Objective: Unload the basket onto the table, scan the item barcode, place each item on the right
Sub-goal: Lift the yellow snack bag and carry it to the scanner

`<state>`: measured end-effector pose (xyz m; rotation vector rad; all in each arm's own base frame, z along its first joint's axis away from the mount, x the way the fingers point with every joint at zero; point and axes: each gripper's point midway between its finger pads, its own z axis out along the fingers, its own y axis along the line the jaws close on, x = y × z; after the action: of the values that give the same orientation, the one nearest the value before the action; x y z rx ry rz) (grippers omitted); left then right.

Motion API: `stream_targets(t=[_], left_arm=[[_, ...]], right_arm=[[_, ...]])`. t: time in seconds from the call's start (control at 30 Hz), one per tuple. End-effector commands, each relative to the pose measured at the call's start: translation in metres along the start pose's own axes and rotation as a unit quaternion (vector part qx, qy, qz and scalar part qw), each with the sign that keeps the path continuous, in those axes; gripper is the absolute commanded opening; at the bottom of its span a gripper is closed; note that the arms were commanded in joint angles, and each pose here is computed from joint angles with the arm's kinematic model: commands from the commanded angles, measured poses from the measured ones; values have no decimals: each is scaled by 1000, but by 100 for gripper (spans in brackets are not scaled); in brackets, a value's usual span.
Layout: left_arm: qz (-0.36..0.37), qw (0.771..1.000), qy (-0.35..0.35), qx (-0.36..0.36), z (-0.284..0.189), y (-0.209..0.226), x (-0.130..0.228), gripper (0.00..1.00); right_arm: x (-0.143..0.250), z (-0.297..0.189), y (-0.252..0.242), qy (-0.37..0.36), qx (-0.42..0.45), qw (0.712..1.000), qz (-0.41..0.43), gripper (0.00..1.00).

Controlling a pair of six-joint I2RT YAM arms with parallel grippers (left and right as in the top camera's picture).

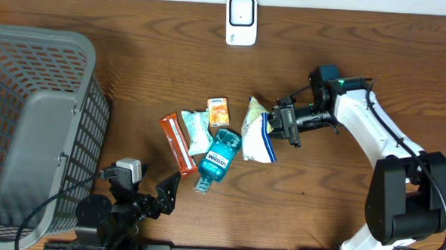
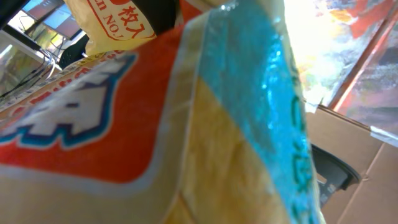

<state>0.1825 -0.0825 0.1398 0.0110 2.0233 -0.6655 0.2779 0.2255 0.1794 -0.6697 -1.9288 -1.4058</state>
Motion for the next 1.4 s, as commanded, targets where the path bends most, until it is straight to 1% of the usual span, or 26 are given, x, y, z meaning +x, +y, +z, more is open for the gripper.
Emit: stream_targets(t=[0.0,0.17,0.27,0.37,0.47,0.6,0.63,0.7,0.8,0.87,1.0,1.13,1.17,1.23,1.37], left_arm=[[0,1000,-4,-3,-1,1,-2,98],[0,1000,-4,-3,-1,1,-2,98],[0,1000,-4,-3,-1,1,-2,98],[0,1000,-4,-3,-1,1,-2,98],[0,1000,-4,-3,-1,1,-2,98],[0,1000,-4,-3,-1,1,-2,98],[0,1000,-4,-3,-1,1,-2,98],[0,1000,-4,-3,-1,1,-2,98],[0,1000,-4,-3,-1,1,-2,98],[0,1000,-4,-3,-1,1,-2,98],[0,1000,-4,-3,-1,1,-2,98],[0,1000,-4,-3,-1,1,-2,98],[0,1000,-4,-3,-1,1,-2,98],[0,1000,-4,-3,-1,1,-2,98],[0,1000,-4,-3,-1,1,-2,98]], right_arm=[[12,-3,10,20,-26,999,-22,2],[11,-3,10,16,-24,996,-89,1],[3,-2,4,-4,-3,993,-120,1],[-14,-3,-3,-40,30,988,-147,1],[-44,-8,0,-104,65,969,-216,1],[-92,-21,12,-219,121,922,-295,1],[-104,-25,19,-251,133,906,-315,1],[-115,-27,39,-287,131,877,-363,1],[-122,-26,86,-337,102,817,-456,1],[-125,-30,114,-382,90,772,-500,1],[-136,-53,157,-505,86,682,-522,1],[-138,-60,192,-563,52,613,-552,1],[-139,-61,200,-570,42,602,-558,1],[-145,-59,215,-576,28,588,-567,1],[-170,-50,246,-577,22,576,-578,1]])
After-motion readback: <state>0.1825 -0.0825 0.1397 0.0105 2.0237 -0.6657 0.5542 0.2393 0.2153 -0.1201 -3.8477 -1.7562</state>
